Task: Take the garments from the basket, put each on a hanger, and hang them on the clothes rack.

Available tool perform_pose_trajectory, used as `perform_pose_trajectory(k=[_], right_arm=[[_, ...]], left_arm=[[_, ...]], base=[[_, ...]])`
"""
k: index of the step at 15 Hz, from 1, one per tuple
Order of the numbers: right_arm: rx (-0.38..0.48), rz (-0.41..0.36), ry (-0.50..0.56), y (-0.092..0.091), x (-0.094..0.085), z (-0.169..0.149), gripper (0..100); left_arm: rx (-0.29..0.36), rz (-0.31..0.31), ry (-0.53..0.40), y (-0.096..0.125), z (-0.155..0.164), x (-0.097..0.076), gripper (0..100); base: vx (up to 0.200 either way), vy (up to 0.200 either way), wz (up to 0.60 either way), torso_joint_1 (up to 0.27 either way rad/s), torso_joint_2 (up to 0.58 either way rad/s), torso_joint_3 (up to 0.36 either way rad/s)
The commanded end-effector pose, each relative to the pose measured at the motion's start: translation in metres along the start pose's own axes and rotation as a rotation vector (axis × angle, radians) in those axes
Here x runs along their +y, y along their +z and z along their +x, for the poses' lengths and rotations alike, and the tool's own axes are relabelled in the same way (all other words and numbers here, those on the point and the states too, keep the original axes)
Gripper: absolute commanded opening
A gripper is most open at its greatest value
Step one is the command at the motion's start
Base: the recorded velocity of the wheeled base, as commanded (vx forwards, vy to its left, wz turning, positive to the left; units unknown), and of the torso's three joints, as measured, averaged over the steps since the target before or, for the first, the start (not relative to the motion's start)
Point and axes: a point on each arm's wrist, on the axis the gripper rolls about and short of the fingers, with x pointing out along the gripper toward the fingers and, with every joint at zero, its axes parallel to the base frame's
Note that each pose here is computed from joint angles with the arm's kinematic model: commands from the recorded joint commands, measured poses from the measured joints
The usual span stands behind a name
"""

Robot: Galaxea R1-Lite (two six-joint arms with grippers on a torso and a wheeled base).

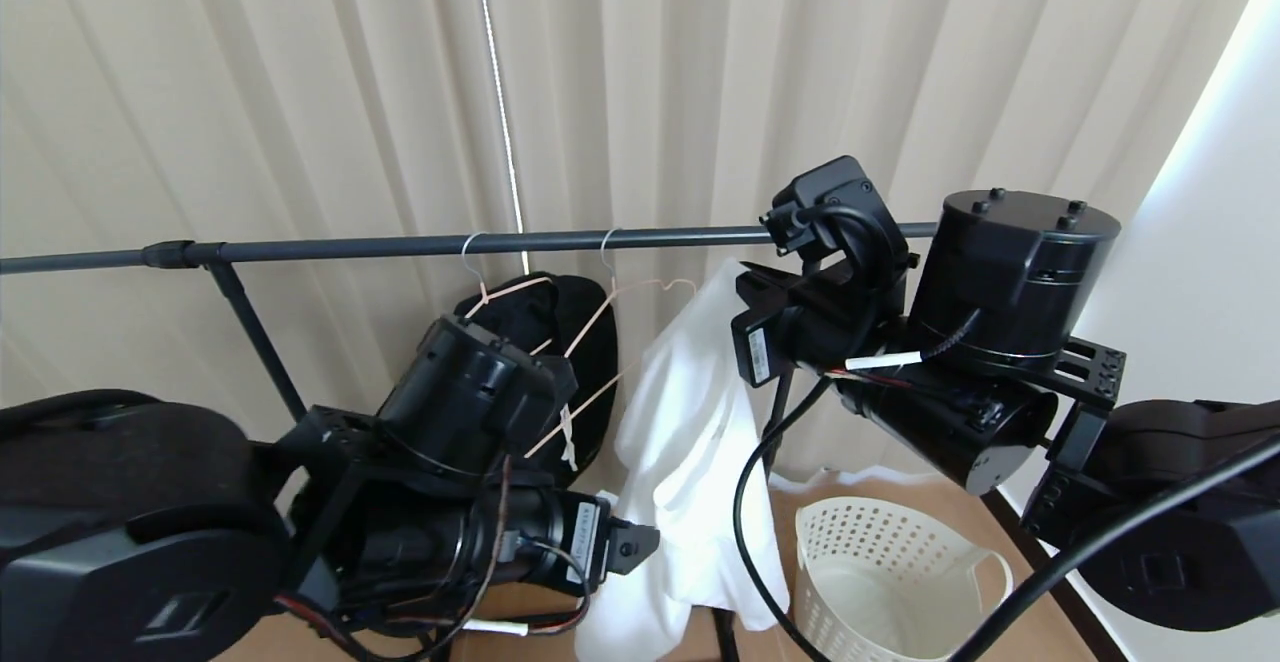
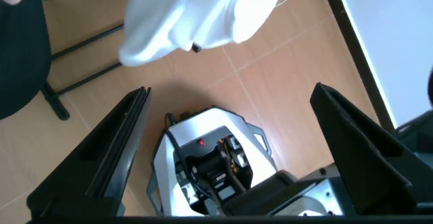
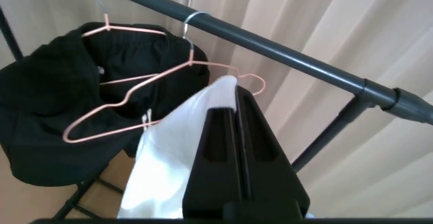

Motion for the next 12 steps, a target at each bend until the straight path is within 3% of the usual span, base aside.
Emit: perform_pose_trajectory(k=[1, 3, 6, 9, 12], right_arm=[[-0.01, 0.001, 0.021, 0.003, 0.007, -0.003, 0], [-0.015, 0.001, 0.047, 0.004, 0.014, -0.008, 0], [-0.025, 0.028, 0.064, 0.01, 0.025, -0.017, 0], [-0.04, 0.036, 0.038, 0.016, 0.023, -0.027, 0], [-0.046, 0.039, 0.035, 0.018, 0.018, -0.037, 0]], left_arm=[[0.03, -0.022, 0.035, 0.007, 0.034, -0.01, 100], [0.014, -0.056, 0.087, 0.016, 0.055, -0.013, 100], [0.011, -0.062, 0.145, 0.02, 0.075, -0.012, 100], [0.01, -0.073, 0.16, 0.02, 0.076, -0.008, 100], [-0.024, -0.139, 0.186, 0.026, 0.069, 0.001, 100]], base=[[0.0, 0.0, 0.0, 0.0, 0.0, 0.0], [0.0, 0.0, 0.0, 0.0, 0.0, 0.0], [0.0, 0.0, 0.0, 0.0, 0.0, 0.0], [0.0, 0.0, 0.0, 0.0, 0.0, 0.0], [0.0, 0.0, 0.0, 0.0, 0.0, 0.0]])
